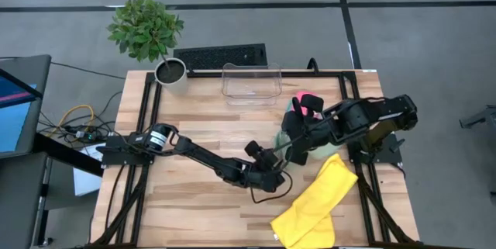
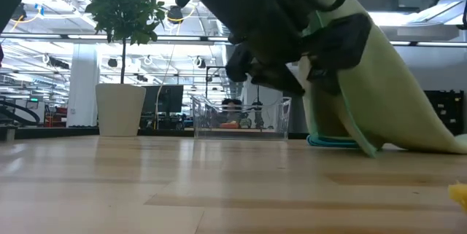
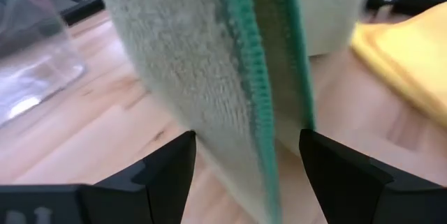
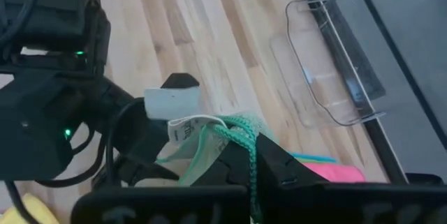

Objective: Fold microfiber towels
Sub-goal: Fold the light green microfiber towel

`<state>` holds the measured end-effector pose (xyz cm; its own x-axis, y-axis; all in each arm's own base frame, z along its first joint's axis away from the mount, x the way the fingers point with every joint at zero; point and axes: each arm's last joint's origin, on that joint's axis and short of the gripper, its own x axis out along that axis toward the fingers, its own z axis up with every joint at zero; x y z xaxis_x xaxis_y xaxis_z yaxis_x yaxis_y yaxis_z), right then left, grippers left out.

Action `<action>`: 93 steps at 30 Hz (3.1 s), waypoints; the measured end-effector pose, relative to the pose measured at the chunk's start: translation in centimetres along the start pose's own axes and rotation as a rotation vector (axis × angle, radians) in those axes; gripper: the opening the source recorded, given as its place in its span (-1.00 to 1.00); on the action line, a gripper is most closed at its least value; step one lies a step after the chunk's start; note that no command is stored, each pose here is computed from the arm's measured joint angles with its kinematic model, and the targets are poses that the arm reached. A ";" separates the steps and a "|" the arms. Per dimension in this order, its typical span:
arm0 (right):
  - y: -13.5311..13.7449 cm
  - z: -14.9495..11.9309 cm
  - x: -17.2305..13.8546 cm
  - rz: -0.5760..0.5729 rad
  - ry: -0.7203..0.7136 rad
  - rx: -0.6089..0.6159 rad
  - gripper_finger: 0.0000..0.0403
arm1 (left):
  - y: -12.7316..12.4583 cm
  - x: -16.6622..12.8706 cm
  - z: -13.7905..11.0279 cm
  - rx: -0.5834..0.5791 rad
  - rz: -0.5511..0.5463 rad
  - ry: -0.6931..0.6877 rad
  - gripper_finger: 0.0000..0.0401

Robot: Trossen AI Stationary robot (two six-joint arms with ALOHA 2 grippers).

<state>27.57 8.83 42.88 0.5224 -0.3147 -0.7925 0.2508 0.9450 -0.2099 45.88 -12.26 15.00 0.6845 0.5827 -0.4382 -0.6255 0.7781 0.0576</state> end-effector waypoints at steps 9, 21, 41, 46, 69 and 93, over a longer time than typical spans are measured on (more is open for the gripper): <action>0.4 -0.6 -0.4 -0.037 0.006 -0.044 -0.90 | 0.8 0.0 -0.9 0.059 0.076 0.053 0.19; -0.1 -0.5 -0.2 -0.086 0.008 -0.063 -0.90 | -1.2 -5.0 -4.1 0.190 0.050 0.130 0.13; -0.1 -0.5 -0.2 -0.085 0.009 -0.072 -0.87 | -2.3 -5.7 -3.4 -0.021 0.089 -0.045 0.13; -0.1 -0.5 -0.2 -0.084 0.009 -0.078 -0.91 | -2.0 -4.5 -2.7 -0.044 0.073 -0.040 0.13; -0.3 -0.5 -0.1 -0.090 0.015 -0.087 -0.91 | 0.5 0.6 -2.6 -0.041 0.063 0.117 -0.78; 0.3 0.9 -0.1 -0.046 -0.114 -0.055 -0.92 | 18.5 -25.3 12.1 0.128 0.164 0.053 -1.00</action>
<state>28.30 9.08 43.42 0.6014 -0.3625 -0.7120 0.2332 0.9320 -0.2776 21.54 -9.74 38.02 0.5549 0.6933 -0.4597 -0.6718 0.6994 0.2438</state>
